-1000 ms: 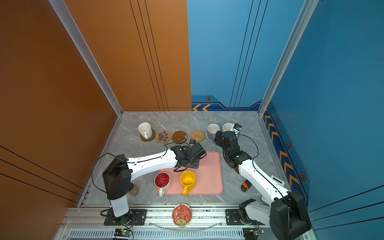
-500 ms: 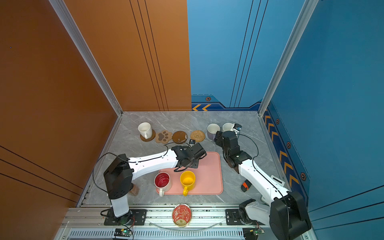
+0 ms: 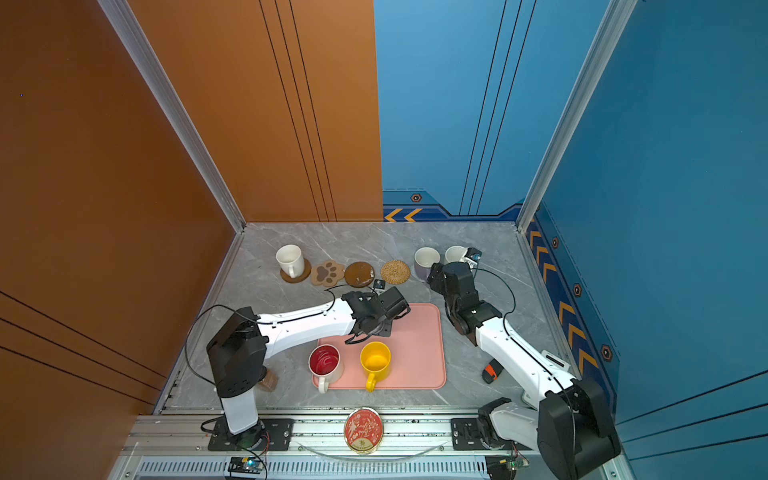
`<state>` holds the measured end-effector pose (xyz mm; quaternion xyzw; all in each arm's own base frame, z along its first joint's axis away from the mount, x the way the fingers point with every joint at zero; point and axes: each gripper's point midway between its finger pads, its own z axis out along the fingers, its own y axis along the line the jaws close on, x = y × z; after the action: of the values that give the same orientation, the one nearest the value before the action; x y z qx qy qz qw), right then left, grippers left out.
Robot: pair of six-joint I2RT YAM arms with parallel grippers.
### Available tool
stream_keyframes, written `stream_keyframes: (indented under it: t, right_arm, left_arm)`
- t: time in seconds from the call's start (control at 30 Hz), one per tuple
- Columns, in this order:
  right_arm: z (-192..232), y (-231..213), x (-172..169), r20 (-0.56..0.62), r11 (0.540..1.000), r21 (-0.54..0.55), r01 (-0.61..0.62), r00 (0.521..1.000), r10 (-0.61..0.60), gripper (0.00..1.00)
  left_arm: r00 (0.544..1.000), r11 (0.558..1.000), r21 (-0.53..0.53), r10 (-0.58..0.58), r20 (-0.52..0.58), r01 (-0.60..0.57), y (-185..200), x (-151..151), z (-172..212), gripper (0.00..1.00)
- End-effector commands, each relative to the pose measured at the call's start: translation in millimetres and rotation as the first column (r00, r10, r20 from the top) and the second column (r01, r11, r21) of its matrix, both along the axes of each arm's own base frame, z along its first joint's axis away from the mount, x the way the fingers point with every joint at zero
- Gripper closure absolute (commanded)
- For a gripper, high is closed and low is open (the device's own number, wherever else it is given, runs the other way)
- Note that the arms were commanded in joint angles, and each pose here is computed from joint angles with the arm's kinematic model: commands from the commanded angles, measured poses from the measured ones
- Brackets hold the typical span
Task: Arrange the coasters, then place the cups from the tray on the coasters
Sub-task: 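Close the left gripper on the mug rim and lift it off the tray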
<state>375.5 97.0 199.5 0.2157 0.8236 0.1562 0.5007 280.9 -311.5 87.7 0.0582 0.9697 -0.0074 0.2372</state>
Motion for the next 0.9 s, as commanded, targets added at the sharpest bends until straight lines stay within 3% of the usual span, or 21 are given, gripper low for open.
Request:
stream_keyframes:
  t: [0.0, 0.87]
  right_arm:
    - [-3.9, 0.0, 2.3, -0.005, 1.0, 0.016, 0.001, 1.0, -0.001, 0.25]
    - [-10.1, 1.3, 6.9, -0.019, 1.0, 0.031, -0.007, 1.0, 0.007, 0.25]
  left_arm:
    - [1.0, 0.999, 0.039, 0.013, 0.01, -0.013, 8.3, 3.9, 1.5, 0.65]
    - [1.0, 0.998, 0.059, -0.009, 0.001, 0.008, 3.4, 12.5, -5.0, 0.75]
